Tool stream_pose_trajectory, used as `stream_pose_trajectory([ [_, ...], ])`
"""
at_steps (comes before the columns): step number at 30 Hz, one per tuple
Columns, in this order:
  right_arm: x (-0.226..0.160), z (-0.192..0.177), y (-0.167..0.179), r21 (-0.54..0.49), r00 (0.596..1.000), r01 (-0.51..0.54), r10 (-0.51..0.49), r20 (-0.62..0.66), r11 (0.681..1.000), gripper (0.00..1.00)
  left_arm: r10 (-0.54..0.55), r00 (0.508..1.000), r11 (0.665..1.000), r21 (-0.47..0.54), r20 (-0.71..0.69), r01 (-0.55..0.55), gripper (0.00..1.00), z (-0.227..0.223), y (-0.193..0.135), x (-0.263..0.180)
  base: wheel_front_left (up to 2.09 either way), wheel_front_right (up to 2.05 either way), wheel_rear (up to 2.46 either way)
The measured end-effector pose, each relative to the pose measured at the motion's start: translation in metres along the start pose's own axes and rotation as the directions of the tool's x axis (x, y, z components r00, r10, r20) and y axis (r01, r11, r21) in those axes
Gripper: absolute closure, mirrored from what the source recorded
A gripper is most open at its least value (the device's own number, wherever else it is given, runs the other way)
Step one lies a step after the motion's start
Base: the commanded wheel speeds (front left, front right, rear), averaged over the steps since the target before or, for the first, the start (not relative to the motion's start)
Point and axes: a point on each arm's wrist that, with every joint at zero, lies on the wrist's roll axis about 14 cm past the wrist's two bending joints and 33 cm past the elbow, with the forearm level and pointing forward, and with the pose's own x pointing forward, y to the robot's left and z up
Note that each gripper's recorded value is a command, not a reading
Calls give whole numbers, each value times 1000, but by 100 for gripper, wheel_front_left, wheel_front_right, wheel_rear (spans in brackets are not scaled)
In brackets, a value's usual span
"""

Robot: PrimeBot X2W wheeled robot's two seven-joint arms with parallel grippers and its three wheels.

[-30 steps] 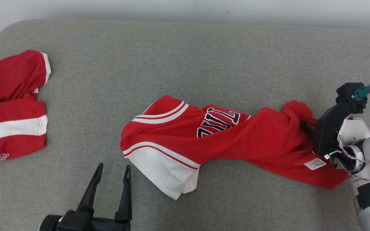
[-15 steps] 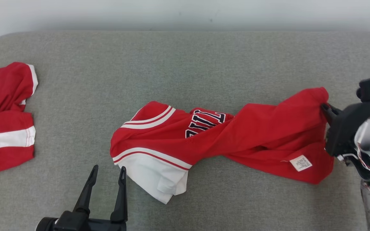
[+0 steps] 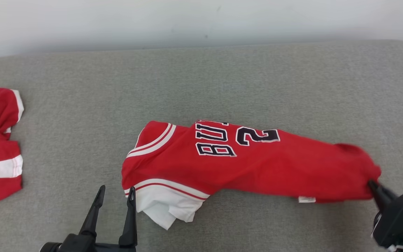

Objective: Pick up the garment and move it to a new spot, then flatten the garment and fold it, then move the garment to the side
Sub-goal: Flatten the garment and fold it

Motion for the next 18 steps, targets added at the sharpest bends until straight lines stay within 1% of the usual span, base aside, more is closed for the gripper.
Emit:
stream_pose_trajectory([
  [3,1,-25,-7,26,998,24,-23,-61,999,100,-19,1000,1000,-2,-6,19,0,-2,-5,3,0,0,0],
  [4,1,-25,-7,26,998,24,-23,-61,999,100,-19,1000,1000,-2,-6,19,0,-2,-5,3,0,0,0],
  [5,6,-43,-11,40,993,38,-34,-111,998,100,-30,1000,1000,-5,-7,30,0,-3,-8,5,0,0,0],
  [10,19,-83,-13,65,975,57,-41,-219,996,99,-41,999,999,-6,-10,41,0,-4,-11,7,0,0,0],
  [11,21,-88,-14,71,972,63,-45,-231,995,4,-44,999,999,-7,-12,44,0,-5,-12,7,0,0,0],
  [12,23,-91,-15,72,969,67,-48,-241,995,0,-47,999,999,-7,-13,47,0,-5,-12,6,0,0,0],
  [15,24,-88,-18,81,974,77,-58,-220,994,0,-48,999,999,-7,-14,48,0,-5,-12,5,0,0,0],
  [18,24,-65,-26,92,987,95,-82,-136,991,0,-42,999,999,-5,-11,42,0,-4,-11,3,0,0,0],
])
